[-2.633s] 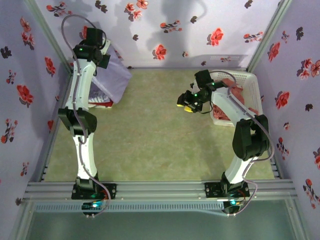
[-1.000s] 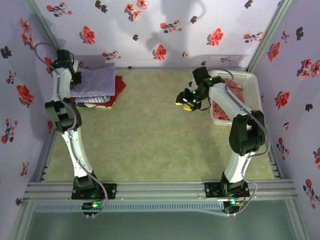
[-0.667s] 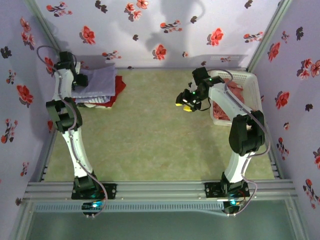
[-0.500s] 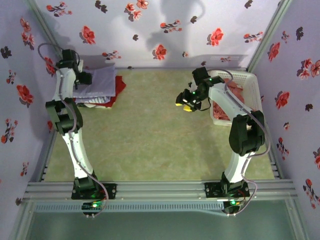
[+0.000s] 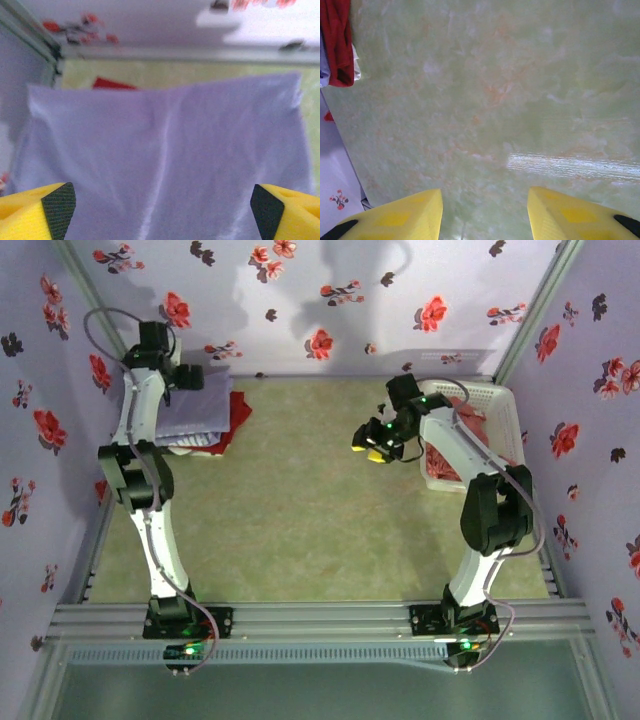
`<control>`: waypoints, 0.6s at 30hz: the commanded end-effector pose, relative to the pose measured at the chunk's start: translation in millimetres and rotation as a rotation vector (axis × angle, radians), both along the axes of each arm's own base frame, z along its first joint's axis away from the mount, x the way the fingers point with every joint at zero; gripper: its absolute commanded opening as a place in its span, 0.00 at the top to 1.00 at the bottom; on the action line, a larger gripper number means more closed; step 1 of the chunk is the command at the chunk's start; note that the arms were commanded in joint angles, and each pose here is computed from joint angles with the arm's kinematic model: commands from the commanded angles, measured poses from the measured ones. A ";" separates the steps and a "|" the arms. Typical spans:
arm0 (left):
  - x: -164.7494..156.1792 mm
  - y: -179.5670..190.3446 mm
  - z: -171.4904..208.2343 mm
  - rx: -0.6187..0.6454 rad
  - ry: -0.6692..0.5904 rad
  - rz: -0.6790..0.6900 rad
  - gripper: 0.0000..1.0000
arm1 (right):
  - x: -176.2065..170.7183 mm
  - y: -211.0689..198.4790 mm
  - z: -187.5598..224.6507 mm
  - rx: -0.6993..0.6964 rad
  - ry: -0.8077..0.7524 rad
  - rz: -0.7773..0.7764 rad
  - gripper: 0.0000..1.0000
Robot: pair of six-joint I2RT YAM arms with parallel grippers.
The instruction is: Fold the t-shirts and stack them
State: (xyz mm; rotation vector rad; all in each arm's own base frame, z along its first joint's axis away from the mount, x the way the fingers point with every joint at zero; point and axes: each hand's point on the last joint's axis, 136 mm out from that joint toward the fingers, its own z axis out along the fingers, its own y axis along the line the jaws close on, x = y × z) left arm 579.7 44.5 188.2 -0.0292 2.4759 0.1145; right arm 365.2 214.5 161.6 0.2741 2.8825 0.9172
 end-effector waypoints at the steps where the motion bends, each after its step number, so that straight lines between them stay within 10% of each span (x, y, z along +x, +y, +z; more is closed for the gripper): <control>1: -24.0 -9.0 -66.2 -0.005 0.175 -0.001 0.05 | -1.5 0.9 9.6 0.011 -0.040 0.002 0.50; 9: -39.1 -39.5 -88.9 0.001 0.199 -0.053 0.01 | 1.3 2.6 17.2 0.025 -0.060 0.000 0.48; 18: -47.0 -46.4 117.2 -0.023 -0.170 -0.039 0.01 | 5.6 -1.9 43.1 0.020 -0.148 -0.018 0.37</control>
